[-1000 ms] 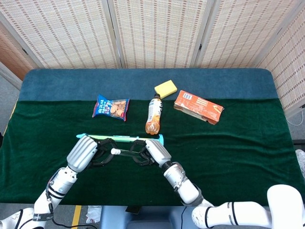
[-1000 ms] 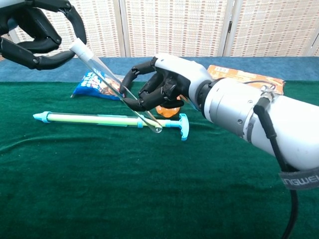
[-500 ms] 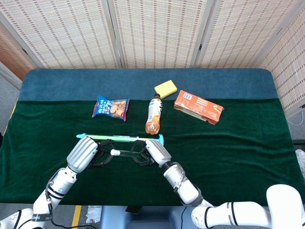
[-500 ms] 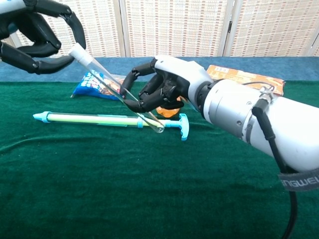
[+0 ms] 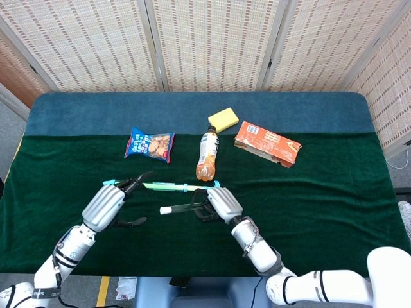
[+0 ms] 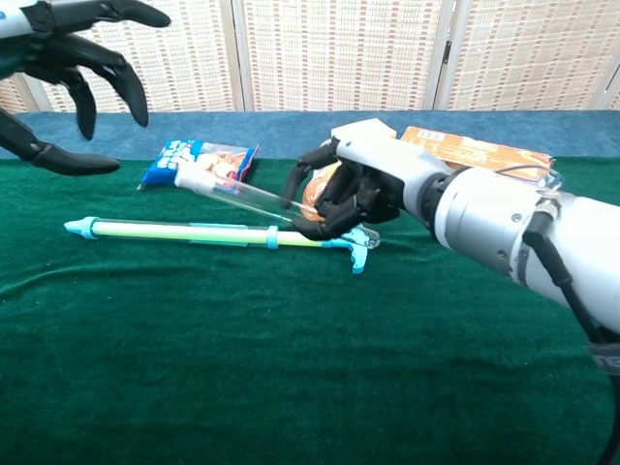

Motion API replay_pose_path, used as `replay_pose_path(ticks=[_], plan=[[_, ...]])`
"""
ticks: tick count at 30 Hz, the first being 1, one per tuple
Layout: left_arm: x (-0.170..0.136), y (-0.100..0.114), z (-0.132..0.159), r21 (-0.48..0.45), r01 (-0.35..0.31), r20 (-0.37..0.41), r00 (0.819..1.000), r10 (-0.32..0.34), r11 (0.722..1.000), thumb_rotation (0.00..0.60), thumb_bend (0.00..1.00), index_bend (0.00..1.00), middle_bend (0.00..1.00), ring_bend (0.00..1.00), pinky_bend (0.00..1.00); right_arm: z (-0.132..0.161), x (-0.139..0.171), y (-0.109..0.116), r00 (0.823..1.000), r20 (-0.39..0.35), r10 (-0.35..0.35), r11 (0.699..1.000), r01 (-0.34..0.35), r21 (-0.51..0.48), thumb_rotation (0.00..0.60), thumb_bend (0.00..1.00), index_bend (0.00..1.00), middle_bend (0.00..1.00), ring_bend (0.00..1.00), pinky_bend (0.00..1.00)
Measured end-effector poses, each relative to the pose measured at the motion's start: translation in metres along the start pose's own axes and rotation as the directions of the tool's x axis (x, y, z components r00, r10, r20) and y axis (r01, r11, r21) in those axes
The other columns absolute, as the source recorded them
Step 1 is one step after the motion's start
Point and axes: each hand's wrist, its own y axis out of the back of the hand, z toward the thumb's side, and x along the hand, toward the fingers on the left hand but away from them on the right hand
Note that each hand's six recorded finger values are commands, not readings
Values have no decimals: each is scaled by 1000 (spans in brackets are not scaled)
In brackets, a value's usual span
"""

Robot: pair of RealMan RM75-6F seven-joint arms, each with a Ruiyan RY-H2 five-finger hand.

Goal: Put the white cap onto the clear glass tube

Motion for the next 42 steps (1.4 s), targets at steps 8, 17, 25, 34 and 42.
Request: replay_pose_path(ticks=[8,17,25,34,42], plan=[[-13,5,-23,-2,-22,-80,997,21,1000,600,239,0,369,201,265,-30,2,-16,996,84,12,974,-31,225,600,658,883,974,1000,1000],[-20,1,-31,-3,-2,-107,994,2,1000,600,239,0,360,191,217,-50,1,-42,993,121,-2,937,-41,347,600,659,692,971,1000,1000],[-21,0,-33,-13,-4,-114,994,3,1000,600,240,0,360,187,162,-57,2,-49,992,128,-2,919,-49,392,600,648,396,956,1000,1000],[-22,2,-36,-11,-15,-118,993,14,1000,600,240,0,360,184,142,-54,4,-46,992,130,-8,909,-47,413,600,587,269,950,1000,1000],[-31,12,-58,51,-25,-200,979,35,998,600,241,106,360,216,137,-46,16,-4,992,85,-93,906,49,421,600,586,292,818,991,1000]])
